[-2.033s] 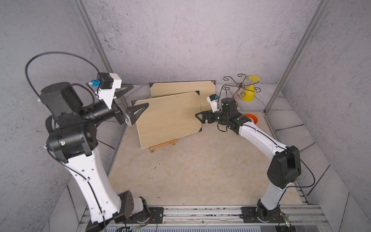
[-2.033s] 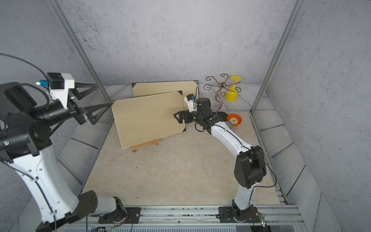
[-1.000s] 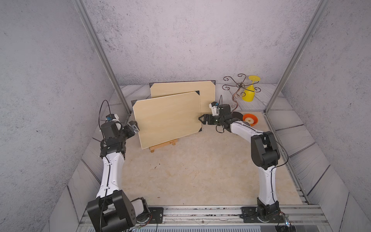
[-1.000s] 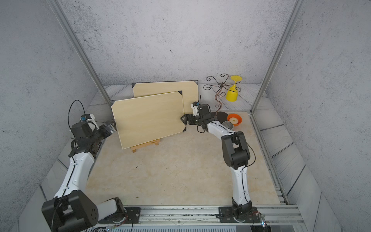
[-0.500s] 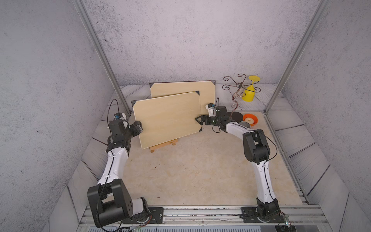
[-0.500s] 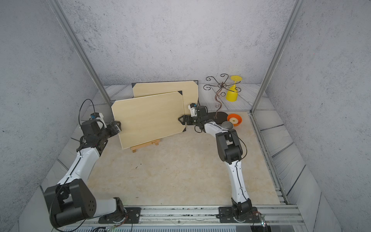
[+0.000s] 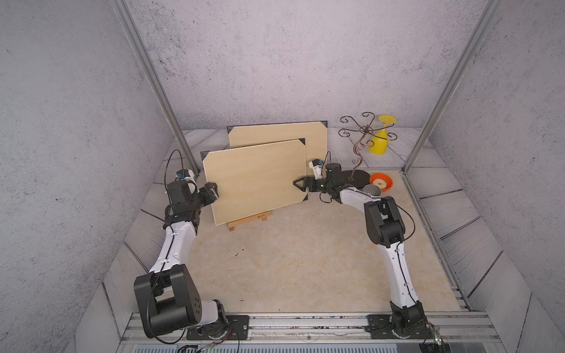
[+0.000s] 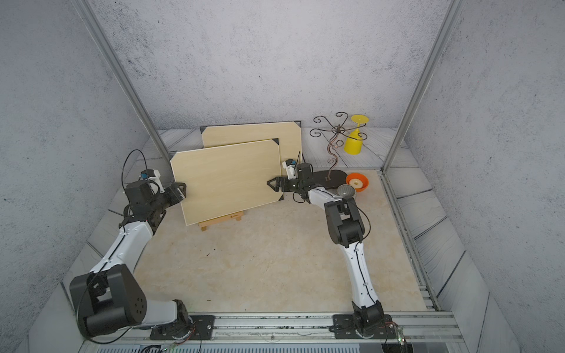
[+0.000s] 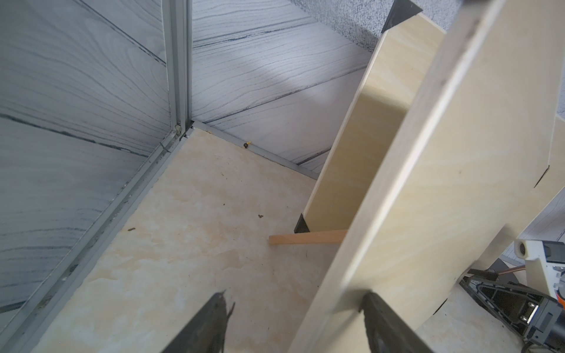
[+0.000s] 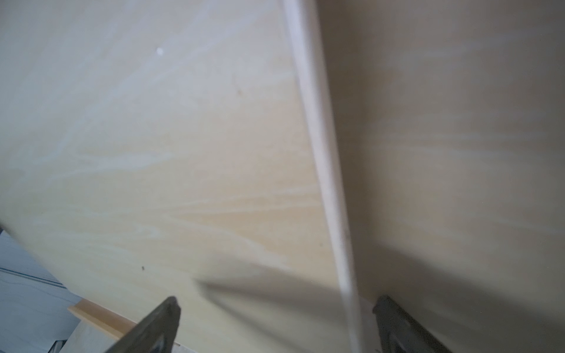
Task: Assemble the easel
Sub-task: Adjust the drawing board on the easel.
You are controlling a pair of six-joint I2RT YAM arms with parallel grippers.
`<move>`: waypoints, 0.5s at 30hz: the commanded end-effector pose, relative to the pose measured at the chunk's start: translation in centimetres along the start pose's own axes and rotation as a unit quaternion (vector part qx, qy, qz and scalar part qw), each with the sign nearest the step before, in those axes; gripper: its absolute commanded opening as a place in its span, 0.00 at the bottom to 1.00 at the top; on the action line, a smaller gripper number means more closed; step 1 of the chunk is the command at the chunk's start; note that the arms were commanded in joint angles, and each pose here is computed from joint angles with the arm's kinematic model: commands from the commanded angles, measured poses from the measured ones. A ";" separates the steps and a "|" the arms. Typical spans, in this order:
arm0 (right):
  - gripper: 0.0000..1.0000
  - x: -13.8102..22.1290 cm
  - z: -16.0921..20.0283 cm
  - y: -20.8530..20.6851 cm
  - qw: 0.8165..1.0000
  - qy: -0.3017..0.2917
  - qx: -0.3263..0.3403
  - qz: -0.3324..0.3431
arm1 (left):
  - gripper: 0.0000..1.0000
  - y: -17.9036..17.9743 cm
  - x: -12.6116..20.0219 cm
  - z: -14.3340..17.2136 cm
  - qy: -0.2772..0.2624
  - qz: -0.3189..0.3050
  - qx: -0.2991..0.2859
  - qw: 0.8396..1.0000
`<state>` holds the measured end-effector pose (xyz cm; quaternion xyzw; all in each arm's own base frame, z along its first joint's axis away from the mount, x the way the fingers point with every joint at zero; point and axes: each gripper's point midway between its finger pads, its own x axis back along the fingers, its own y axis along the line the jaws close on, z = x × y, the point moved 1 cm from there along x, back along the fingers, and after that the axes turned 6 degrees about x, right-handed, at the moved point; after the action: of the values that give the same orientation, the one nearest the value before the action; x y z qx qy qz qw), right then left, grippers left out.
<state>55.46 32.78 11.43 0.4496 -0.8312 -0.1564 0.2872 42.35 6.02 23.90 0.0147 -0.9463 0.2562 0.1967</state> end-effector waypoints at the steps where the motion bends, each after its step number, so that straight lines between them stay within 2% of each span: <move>1: 0.99 -0.4 0.9 1.0 1.000 0.001 -0.001 -0.031 | 0.71 0.5 -0.1 0.5 -0.007 -0.006 0.010 1.000; 8: 0.99 1.4 -1.4 3.9 0.997 -0.032 0.025 -0.058 | 0.65 1.2 0.2 1.4 -0.003 -0.018 0.026 0.999; 15: 0.99 2.0 -2.0 5.6 0.994 -0.042 0.043 -0.086 | 0.52 2.9 0.6 2.9 -0.002 -0.030 0.060 0.998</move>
<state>53.07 33.37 9.25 0.4823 -0.8101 -0.1719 0.2856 40.87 6.39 21.07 0.0370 -0.9326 0.2947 0.2048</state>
